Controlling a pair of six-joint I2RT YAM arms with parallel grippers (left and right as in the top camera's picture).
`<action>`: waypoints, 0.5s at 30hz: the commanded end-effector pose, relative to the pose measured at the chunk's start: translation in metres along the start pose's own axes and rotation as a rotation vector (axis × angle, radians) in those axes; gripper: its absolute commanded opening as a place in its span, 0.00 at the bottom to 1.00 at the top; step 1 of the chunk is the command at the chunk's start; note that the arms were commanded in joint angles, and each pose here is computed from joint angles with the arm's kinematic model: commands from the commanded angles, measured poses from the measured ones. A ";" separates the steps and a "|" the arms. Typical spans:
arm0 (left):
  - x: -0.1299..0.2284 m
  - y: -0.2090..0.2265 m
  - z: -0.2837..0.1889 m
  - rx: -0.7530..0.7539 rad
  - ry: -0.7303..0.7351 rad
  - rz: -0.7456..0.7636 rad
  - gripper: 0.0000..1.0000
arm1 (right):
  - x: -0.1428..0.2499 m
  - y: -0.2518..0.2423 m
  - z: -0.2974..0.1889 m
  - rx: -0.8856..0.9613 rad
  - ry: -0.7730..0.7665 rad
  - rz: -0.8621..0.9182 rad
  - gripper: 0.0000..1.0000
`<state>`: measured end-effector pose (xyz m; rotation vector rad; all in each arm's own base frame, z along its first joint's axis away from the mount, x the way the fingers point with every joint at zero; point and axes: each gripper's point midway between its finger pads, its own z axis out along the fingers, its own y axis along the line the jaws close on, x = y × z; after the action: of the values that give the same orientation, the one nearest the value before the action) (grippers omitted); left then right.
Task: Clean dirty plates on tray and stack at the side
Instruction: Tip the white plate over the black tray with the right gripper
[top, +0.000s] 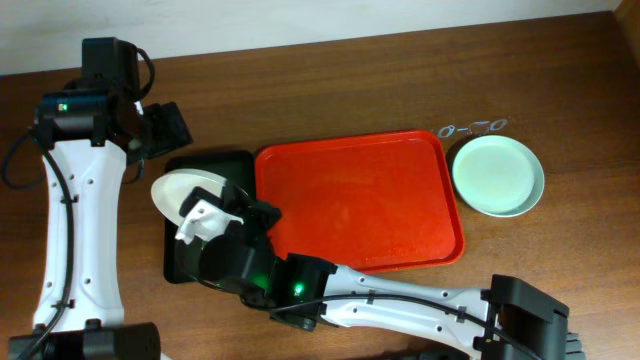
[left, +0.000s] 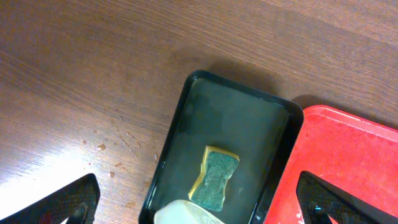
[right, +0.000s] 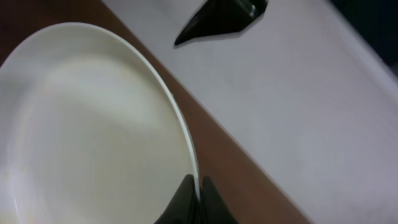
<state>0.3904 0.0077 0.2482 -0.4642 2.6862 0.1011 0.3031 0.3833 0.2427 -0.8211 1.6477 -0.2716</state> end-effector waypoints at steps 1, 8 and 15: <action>-0.002 0.001 -0.005 0.002 -0.016 -0.012 0.99 | 0.008 -0.007 0.002 0.024 0.043 0.320 0.04; -0.002 0.001 -0.005 0.002 -0.016 -0.012 0.99 | 0.059 -0.013 0.009 0.081 0.210 0.664 0.04; -0.002 0.001 -0.005 0.002 -0.016 -0.012 0.99 | 0.070 -0.006 0.019 0.000 0.275 0.762 0.04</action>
<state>0.3904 0.0077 0.2482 -0.4642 2.6862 0.1011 0.3160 0.3334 0.1862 -0.1970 2.0515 0.0387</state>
